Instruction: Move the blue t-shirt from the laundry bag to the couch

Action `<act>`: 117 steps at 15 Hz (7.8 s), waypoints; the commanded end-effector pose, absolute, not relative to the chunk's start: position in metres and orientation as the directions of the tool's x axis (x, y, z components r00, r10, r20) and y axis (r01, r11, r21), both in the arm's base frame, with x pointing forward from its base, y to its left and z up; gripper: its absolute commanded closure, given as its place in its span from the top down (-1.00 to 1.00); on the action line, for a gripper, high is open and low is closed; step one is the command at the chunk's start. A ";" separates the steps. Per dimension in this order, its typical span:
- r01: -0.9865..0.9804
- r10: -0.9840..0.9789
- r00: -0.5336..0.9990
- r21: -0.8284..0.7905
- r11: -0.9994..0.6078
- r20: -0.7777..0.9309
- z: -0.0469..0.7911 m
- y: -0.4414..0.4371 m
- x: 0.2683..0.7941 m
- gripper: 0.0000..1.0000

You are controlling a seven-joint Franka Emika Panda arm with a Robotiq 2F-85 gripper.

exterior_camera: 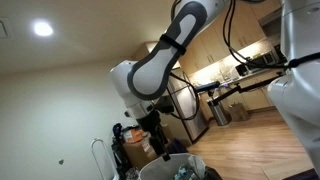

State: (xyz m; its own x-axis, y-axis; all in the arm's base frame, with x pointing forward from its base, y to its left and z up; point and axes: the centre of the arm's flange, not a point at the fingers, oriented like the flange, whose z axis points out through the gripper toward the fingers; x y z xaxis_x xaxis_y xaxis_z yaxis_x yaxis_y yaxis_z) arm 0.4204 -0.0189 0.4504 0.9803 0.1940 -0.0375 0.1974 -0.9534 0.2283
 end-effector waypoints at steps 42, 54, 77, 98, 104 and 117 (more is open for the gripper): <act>-0.294 -0.280 0.946 0.071 -0.953 0.161 0.281 -0.351 0.322 1.00; -0.184 -0.165 0.971 0.104 -0.977 0.171 0.252 -0.336 0.374 1.00; -0.139 -0.068 0.953 0.228 -0.964 0.295 0.198 -0.303 0.440 1.00; 0.102 0.210 0.959 0.464 -0.880 0.188 0.114 -0.325 0.490 1.00; 0.137 0.234 0.959 0.468 -0.873 0.157 0.099 -0.322 0.491 -0.07; 0.176 0.231 0.958 0.291 -0.940 0.168 0.150 -0.290 0.520 -0.84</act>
